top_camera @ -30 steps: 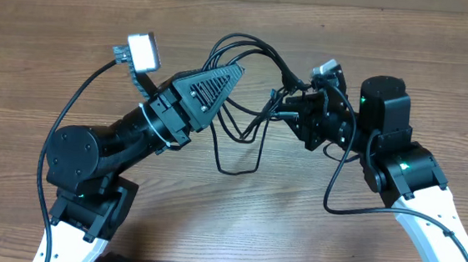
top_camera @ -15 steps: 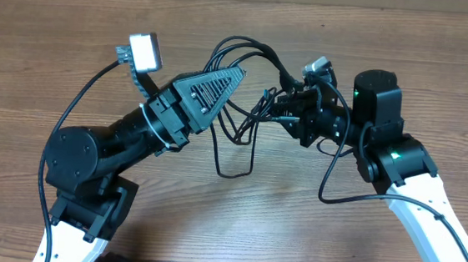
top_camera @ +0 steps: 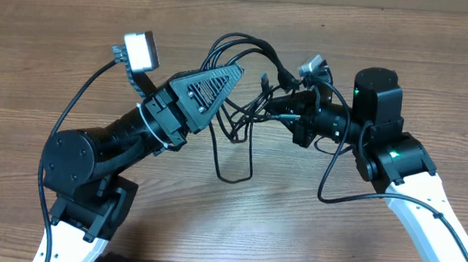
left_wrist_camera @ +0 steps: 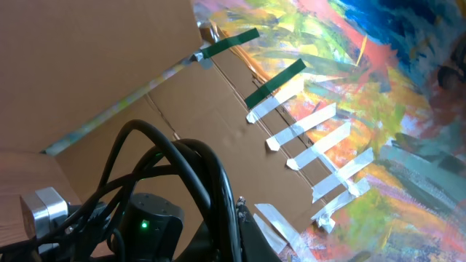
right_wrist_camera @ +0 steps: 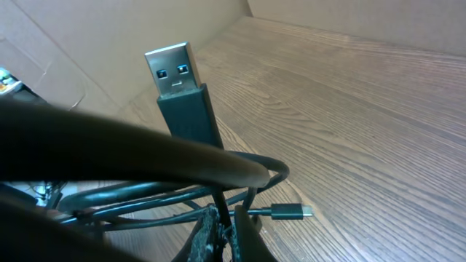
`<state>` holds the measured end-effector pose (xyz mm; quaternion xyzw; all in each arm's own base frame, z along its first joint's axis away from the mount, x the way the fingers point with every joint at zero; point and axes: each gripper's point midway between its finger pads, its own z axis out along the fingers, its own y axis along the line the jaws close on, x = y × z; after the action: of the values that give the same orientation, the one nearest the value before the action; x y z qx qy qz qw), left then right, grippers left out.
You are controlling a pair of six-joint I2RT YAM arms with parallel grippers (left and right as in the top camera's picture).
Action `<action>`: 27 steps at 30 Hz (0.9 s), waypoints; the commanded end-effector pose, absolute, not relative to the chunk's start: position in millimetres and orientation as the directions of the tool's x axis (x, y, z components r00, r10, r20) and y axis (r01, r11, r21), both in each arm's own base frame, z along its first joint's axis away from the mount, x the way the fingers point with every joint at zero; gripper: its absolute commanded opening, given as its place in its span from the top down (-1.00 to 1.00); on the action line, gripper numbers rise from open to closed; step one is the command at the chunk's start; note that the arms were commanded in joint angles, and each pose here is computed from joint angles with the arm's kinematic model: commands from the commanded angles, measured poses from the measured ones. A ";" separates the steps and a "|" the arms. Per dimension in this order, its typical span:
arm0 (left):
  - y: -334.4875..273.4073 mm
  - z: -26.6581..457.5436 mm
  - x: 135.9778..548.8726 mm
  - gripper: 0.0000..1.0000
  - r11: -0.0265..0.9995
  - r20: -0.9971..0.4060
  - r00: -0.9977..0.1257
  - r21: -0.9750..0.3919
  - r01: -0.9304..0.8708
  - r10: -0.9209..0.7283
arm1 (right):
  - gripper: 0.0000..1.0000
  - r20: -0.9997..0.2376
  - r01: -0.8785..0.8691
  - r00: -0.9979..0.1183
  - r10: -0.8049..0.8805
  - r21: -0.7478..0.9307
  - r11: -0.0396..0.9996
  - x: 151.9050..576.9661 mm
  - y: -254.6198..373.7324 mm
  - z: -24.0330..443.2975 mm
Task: Untangle cables
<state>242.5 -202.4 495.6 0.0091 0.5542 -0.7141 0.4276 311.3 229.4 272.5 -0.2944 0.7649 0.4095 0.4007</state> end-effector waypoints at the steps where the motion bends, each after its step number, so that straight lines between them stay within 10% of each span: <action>1: -198.1 504.8 241.1 0.92 -0.032 -0.475 -0.620 -0.778 0.628 -0.624 | 0.92 -0.858 -0.795 -0.498 -0.127 0.392 0.464 306.5 232.9 276.2; 19: -133.2 497.5 295.0 0.91 0.119 -0.401 -0.428 -0.826 0.551 -0.810 | 0.93 -0.595 -0.535 -0.776 -0.210 0.444 0.719 286.1 189.9 195.2; 27: -132.0 483.2 295.5 0.92 0.109 -0.395 -0.505 -0.857 0.504 -0.767 | 0.91 -0.621 -0.553 -0.757 -0.203 0.443 0.706 290.3 193.1 200.8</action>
<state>308.0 -131.5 467.8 -0.1378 0.5783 -0.6433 0.4824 284.2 195.5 198.3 -0.2156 0.8820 0.3281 0.2608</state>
